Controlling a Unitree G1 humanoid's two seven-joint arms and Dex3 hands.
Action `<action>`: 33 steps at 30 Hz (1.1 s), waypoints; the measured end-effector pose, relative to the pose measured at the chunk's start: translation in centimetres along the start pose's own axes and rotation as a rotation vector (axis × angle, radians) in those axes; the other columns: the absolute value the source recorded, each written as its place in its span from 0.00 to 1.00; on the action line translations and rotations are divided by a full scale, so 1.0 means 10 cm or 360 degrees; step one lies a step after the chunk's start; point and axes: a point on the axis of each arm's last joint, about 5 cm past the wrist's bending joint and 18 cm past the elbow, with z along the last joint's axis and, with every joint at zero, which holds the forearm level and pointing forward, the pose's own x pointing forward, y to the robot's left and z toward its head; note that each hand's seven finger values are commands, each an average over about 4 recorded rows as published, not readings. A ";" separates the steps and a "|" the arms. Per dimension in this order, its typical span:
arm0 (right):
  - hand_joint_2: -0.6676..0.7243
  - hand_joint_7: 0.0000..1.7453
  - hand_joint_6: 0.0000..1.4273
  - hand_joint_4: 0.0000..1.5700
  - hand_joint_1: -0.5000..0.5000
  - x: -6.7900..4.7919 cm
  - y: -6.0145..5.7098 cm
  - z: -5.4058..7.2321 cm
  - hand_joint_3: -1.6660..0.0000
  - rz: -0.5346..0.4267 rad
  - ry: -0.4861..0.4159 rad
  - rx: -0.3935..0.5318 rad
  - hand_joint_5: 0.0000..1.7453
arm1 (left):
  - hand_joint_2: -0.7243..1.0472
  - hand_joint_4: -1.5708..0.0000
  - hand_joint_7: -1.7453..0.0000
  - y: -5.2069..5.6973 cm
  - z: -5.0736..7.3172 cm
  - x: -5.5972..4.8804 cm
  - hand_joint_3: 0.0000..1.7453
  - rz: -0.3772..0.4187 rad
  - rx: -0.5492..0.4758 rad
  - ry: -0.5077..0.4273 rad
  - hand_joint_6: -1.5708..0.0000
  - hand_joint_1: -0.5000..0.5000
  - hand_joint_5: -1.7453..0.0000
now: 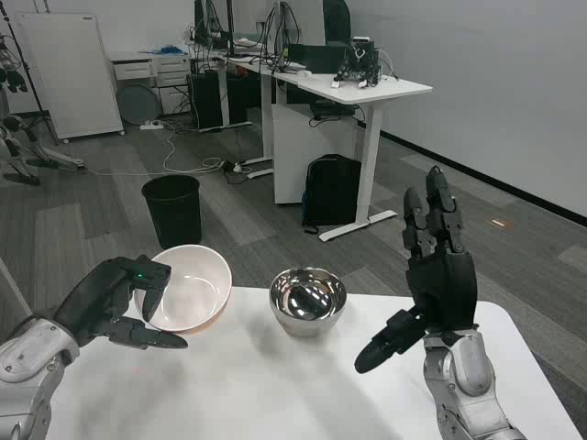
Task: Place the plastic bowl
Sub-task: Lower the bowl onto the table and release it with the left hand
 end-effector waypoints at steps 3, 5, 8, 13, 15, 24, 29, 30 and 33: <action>0.77 0.00 0.00 0.00 0.04 -0.01 0.01 0.01 1.00 0.0004 -0.0004 0.0008 0.00 | 0.65 0.21 0.04 -0.01 -0.01 -0.05 0.05 0.0004 -0.0005 0.0005 0.15 0.38 0.00; 0.77 0.00 0.00 0.00 0.04 -0.02 0.01 0.01 1.00 0.0005 -0.0004 0.0010 0.00 | 0.65 0.21 0.04 -0.03 -0.03 -0.08 0.05 0.0004 -0.0011 0.0015 0.15 0.38 0.00; 0.77 0.00 0.00 0.00 0.04 -0.02 0.02 0.01 1.00 0.0005 -0.0004 0.0011 0.00 | 0.65 0.21 0.04 -0.03 -0.03 -0.09 0.05 0.0004 -0.0013 0.0018 0.15 0.38 0.00; 0.77 0.00 0.00 0.00 0.04 -0.02 0.02 0.01 0.98 0.0005 -0.0004 0.0011 0.00 | 0.65 0.21 0.04 -0.03 -0.03 -0.09 0.05 0.0005 -0.0013 0.0018 0.15 0.38 0.00; 0.77 0.00 0.00 0.00 0.04 -0.02 0.02 0.01 0.99 0.0005 -0.0003 0.0011 0.00 | 0.65 0.21 0.04 -0.03 -0.03 -0.09 0.05 0.0006 -0.0013 0.0018 0.15 0.38 0.00; 0.77 0.00 0.00 0.00 0.04 -0.03 0.01 0.01 1.00 0.0004 -0.0001 0.0009 0.00 | 0.65 0.21 0.04 -0.04 -0.06 -0.09 0.05 0.0002 -0.0030 0.0040 0.15 0.38 0.00; 0.77 0.00 0.00 0.00 0.04 -0.03 0.01 0.01 1.00 0.0003 -0.0001 0.0010 0.00 | 0.65 0.21 0.04 -0.06 -0.14 -0.11 0.05 -0.0009 -0.0067 0.0094 0.15 0.38 0.00; 0.77 0.00 0.00 0.00 0.04 -0.03 0.01 0.01 0.99 0.0003 -0.0001 0.0009 0.00 | 0.65 0.21 0.04 -0.07 -0.15 -0.11 0.05 -0.0012 -0.0072 0.0102 0.15 0.38 0.00; 0.77 0.00 0.00 0.00 0.04 -0.03 0.01 0.01 0.98 0.0003 -0.0001 0.0009 0.00 | 0.65 0.21 0.04 -0.10 -0.21 -0.14 0.05 -0.0035 -0.0088 0.0150 0.15 0.36 0.00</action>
